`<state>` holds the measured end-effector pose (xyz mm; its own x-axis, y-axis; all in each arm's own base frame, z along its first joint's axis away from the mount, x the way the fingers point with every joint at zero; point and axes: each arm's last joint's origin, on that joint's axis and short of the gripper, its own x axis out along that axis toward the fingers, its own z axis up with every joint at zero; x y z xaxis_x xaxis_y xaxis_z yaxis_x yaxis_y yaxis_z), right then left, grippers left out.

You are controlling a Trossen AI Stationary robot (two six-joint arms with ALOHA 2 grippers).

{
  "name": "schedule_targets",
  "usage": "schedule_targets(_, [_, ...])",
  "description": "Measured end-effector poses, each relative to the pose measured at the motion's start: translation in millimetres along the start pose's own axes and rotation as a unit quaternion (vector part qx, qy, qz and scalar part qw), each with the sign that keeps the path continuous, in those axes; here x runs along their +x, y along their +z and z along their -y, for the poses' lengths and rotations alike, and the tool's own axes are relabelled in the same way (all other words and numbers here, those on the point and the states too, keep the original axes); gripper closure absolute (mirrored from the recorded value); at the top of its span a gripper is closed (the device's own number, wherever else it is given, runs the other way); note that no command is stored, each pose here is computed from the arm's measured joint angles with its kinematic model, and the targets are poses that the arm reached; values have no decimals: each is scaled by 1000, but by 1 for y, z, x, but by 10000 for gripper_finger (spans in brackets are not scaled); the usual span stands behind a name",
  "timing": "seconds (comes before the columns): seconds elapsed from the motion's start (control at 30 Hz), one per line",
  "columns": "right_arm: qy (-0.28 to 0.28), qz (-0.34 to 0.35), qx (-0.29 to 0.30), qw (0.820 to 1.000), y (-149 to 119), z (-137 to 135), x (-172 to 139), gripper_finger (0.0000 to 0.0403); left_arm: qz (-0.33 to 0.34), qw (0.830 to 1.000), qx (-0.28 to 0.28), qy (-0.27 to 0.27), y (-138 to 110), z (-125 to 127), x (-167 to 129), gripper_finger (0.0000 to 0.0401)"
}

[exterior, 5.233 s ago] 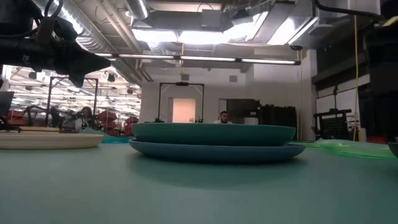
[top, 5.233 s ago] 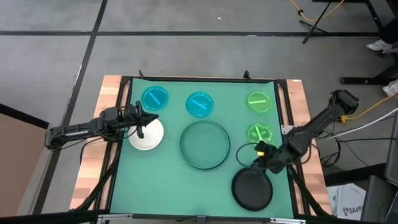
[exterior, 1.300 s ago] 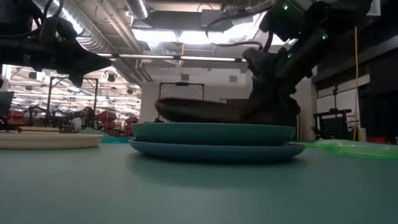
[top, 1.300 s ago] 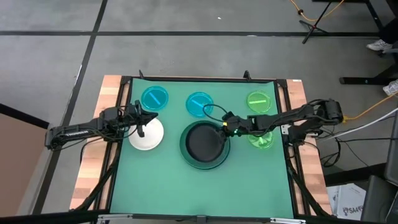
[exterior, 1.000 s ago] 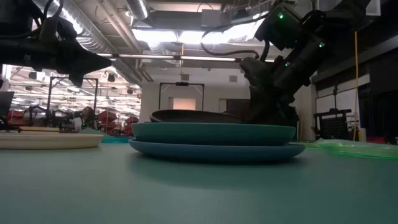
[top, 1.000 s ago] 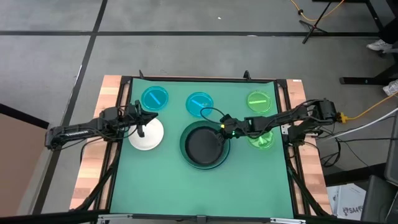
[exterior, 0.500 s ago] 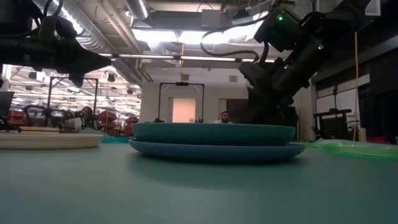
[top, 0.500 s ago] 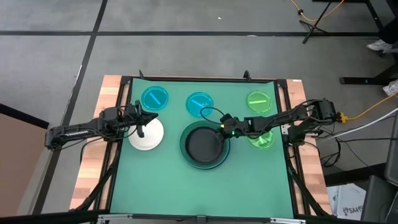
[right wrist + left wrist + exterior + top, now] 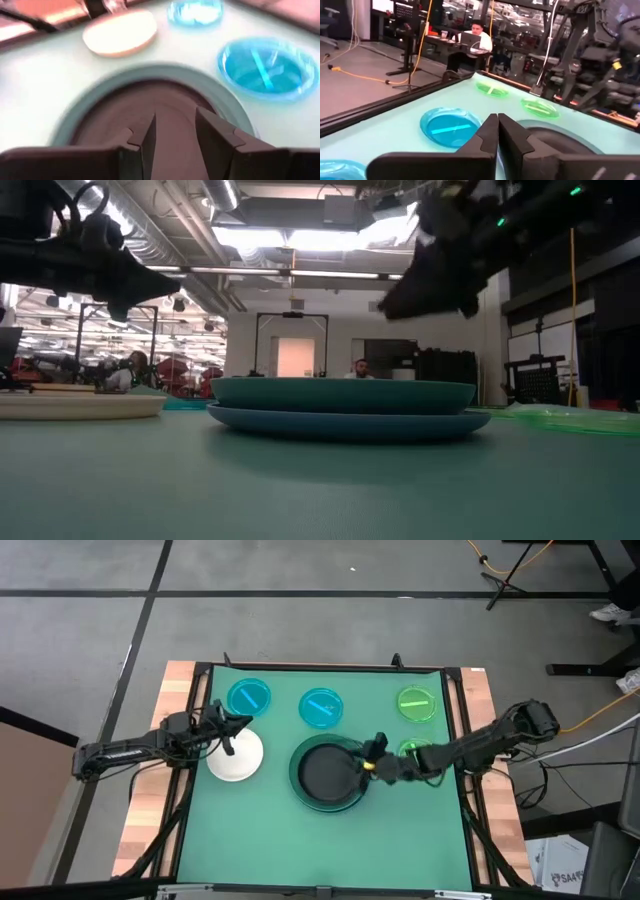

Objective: Stack plastic plates
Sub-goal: Stack the white plate on top of the black plate

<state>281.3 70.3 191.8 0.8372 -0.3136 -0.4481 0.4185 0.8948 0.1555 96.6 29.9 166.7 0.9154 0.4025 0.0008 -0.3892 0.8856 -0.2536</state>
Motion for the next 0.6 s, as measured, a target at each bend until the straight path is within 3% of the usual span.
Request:
schedule_targets(0.13, [3, 48, -25, 999, -11, -21, -3, 276, -9, 1000, 8, -25, -1, 2, 1, 358])
schedule_targets(0.37, [23, 111, -58, 992, -24, -39, 14, 276, -18, 994, -28, -108, 2, 9, 2, 290])
schedule_targets(0.6, [25, 136, -75, 988, -30, -42, 26, 276, -66, 988, -13, -140, 3, 21, 6, 276])
